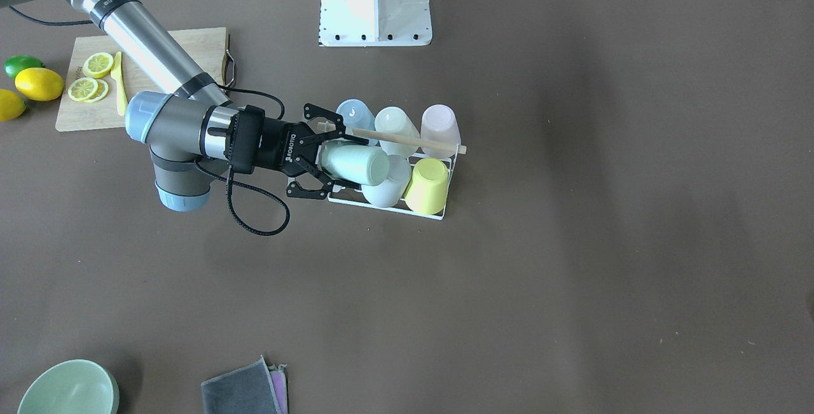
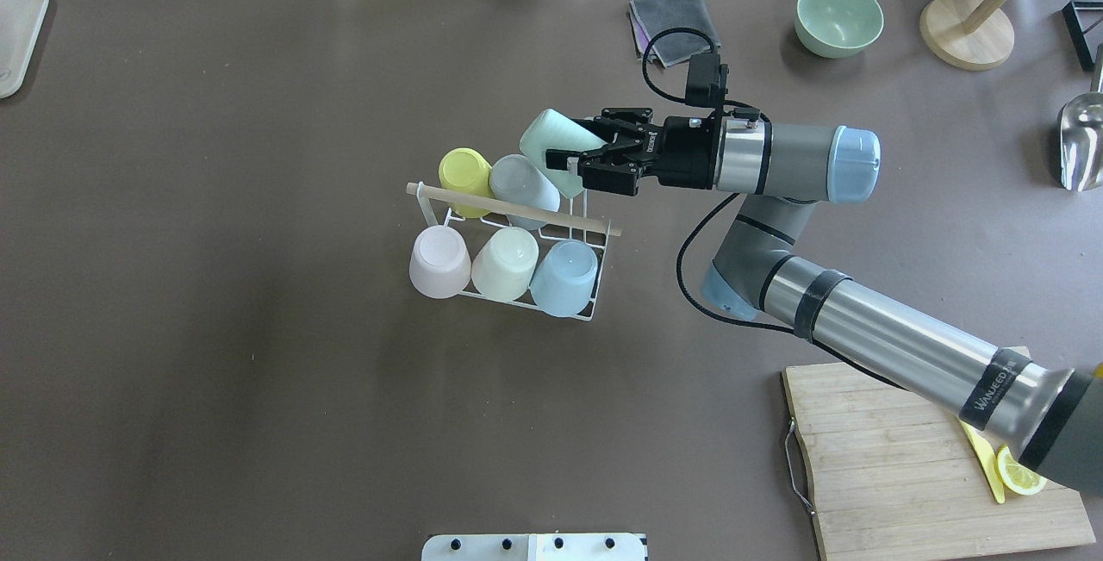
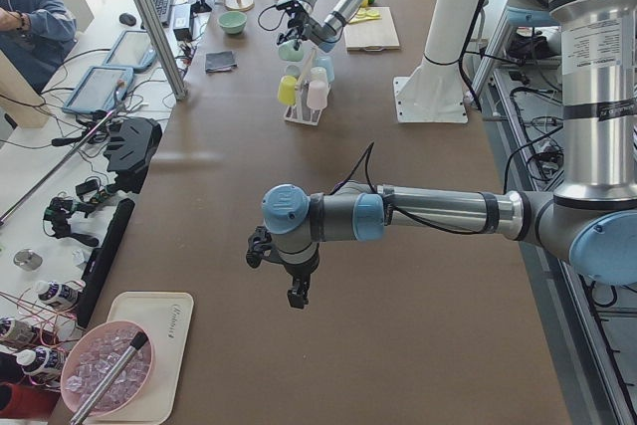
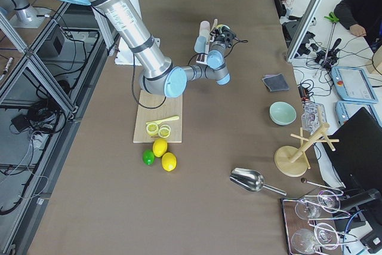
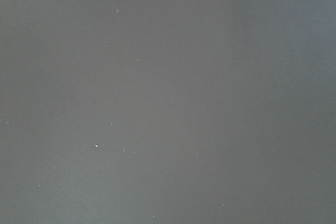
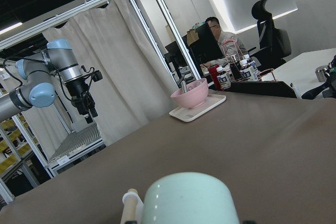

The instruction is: Place cup on cup holder

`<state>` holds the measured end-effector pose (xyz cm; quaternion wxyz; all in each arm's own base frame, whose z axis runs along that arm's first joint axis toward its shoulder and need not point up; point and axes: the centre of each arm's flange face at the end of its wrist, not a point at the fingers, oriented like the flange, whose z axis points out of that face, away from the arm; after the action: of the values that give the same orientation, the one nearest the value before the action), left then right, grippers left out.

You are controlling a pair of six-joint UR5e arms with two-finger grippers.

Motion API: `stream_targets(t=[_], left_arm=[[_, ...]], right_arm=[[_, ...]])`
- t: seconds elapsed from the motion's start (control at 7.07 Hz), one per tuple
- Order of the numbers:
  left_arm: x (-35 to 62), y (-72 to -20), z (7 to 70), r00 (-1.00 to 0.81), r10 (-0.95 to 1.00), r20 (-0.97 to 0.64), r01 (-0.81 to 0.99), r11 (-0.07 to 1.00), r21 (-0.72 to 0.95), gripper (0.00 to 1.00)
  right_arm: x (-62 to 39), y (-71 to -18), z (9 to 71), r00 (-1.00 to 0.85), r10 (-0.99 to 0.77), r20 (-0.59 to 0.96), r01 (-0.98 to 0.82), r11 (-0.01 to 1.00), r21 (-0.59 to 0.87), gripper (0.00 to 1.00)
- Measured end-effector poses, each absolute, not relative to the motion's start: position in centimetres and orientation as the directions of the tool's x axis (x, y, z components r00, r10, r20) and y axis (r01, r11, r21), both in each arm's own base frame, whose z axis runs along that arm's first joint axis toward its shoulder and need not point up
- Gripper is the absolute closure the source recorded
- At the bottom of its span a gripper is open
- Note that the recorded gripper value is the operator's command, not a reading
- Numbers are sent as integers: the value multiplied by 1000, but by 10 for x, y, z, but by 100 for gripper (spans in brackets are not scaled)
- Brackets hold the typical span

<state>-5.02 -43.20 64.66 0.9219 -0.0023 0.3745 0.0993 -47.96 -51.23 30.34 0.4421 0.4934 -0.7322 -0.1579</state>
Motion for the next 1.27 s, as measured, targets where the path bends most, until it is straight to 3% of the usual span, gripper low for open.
stream_targets(t=[1.13, 1.27], left_arm=[[-51, -439, 638, 705, 197, -682, -184, 979, 92, 2], [-50, -439, 637, 705, 199, -681, -185, 978, 94, 2]], right_arm=[[-485, -506, 308, -123, -857, 500, -585, 470, 661, 100], [-485, -505, 309, -122, -856, 502, -585, 470, 661, 59]])
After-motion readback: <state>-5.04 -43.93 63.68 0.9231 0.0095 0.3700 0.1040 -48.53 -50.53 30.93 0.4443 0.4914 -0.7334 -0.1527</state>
